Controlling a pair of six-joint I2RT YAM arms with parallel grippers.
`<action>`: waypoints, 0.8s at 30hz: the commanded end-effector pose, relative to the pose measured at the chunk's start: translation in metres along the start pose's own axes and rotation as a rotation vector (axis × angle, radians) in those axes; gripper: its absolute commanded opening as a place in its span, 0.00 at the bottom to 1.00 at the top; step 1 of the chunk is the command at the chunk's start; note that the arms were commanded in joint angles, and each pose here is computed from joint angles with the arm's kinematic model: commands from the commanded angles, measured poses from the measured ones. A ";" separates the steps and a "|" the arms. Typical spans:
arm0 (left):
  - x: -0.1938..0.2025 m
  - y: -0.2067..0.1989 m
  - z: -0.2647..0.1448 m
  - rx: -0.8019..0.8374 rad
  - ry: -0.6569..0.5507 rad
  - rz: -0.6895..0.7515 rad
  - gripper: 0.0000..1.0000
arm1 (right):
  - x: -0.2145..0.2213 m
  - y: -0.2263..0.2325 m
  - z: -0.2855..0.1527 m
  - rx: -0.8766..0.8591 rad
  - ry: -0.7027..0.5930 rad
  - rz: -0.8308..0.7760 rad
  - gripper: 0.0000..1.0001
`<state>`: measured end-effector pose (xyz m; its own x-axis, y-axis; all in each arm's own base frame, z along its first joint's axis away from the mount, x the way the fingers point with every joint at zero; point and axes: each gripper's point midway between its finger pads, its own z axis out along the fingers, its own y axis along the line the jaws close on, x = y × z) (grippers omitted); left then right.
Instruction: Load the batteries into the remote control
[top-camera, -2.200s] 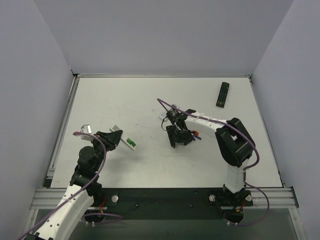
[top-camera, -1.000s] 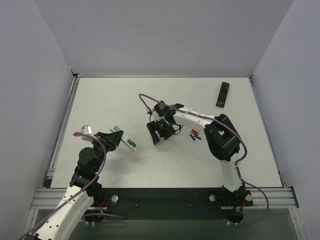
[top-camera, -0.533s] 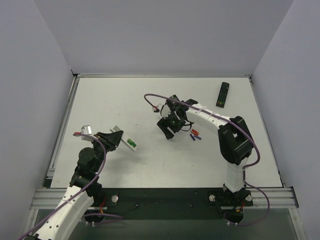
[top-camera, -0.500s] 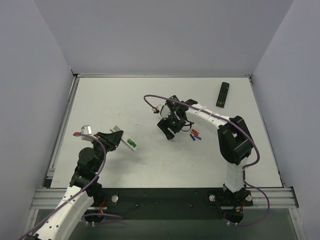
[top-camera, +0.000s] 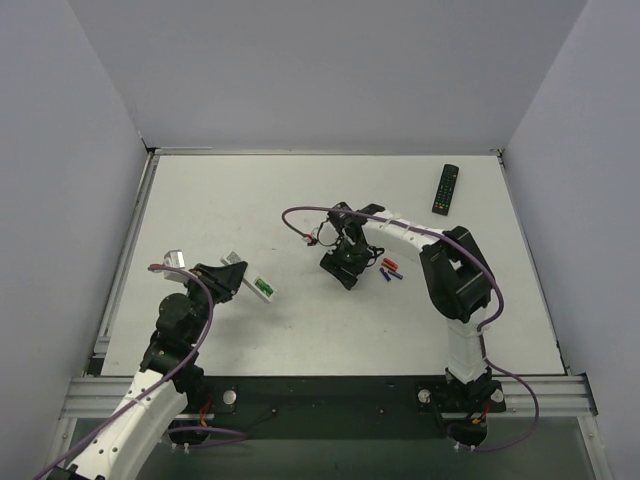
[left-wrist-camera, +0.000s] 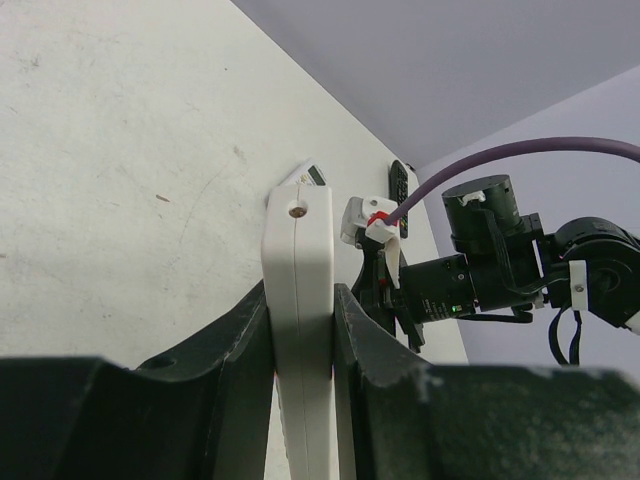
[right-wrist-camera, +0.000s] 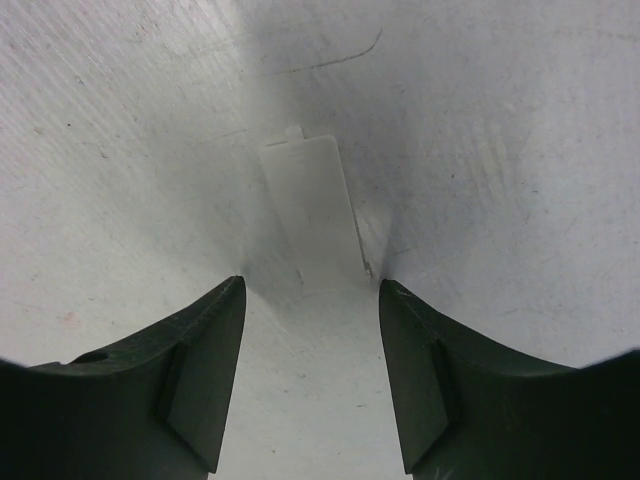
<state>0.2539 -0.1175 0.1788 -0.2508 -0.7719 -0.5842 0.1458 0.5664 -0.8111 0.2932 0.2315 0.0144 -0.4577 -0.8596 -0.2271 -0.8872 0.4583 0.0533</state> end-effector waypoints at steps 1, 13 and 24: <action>-0.017 -0.028 0.001 0.077 -0.041 0.007 0.00 | 0.010 0.005 0.002 0.005 0.075 -0.049 0.51; -0.017 -0.027 0.001 0.074 -0.039 0.009 0.00 | 0.016 0.005 0.010 0.039 0.135 -0.098 0.43; -0.016 -0.032 0.001 0.089 -0.024 -0.007 0.00 | 0.015 0.006 0.018 0.045 0.141 -0.063 0.33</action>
<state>0.2543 -0.1193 0.1739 -0.2687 -0.7661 -0.5839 0.1360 0.5699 -0.8104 0.2905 0.2307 0.0067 -0.3912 -0.9075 -0.1530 -0.9169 0.3986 -0.0204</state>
